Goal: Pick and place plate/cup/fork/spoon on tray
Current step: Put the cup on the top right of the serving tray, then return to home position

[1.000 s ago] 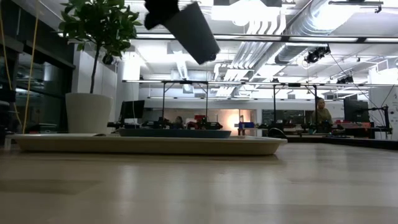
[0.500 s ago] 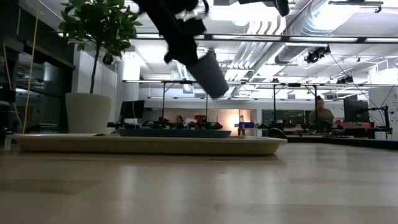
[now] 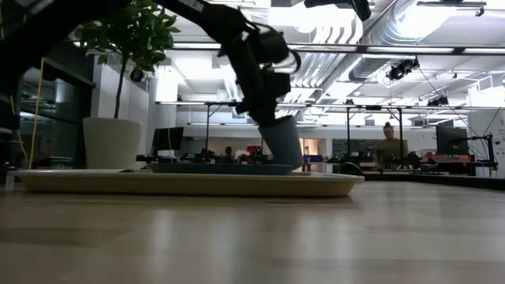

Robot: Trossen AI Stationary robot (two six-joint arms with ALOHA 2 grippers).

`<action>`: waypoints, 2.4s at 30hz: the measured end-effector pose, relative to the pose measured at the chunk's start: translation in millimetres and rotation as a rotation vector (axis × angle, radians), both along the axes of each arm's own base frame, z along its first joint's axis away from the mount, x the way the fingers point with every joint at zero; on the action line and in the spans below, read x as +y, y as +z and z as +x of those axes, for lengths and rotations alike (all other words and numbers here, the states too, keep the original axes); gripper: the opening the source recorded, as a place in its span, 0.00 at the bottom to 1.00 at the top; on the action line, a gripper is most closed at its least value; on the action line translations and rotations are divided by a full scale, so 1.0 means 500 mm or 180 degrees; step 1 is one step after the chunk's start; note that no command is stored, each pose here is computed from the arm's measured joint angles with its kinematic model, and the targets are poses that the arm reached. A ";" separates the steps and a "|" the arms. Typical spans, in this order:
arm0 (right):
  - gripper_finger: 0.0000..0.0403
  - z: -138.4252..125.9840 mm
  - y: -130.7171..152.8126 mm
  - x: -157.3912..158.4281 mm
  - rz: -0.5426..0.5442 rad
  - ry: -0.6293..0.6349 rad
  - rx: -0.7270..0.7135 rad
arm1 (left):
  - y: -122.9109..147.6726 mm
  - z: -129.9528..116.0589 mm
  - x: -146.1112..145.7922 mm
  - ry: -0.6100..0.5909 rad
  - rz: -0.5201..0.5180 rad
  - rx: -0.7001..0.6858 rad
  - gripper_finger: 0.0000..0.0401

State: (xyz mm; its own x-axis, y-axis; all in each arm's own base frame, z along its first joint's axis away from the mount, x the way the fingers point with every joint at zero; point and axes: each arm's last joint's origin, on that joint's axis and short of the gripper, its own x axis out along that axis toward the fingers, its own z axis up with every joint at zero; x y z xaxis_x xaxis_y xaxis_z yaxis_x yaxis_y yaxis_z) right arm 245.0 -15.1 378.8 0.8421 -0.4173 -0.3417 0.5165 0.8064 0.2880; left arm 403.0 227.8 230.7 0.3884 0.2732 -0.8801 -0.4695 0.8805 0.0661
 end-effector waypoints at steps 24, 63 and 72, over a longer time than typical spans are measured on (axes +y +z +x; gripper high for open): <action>0.00 -0.001 -0.002 -0.001 -0.0143 -0.0010 0.0101 | -0.016 -0.003 0.003 -0.0171 -0.0216 0.0446 0.00; 0.00 -0.001 -0.002 -0.001 -0.0172 -0.0002 0.0114 | 0.017 0.022 0.017 -0.0338 0.0027 -0.0008 0.45; 0.00 -0.001 -0.002 -0.001 -0.0211 0.0014 0.0134 | 0.096 0.021 0.021 -0.0283 0.0108 -0.0169 0.46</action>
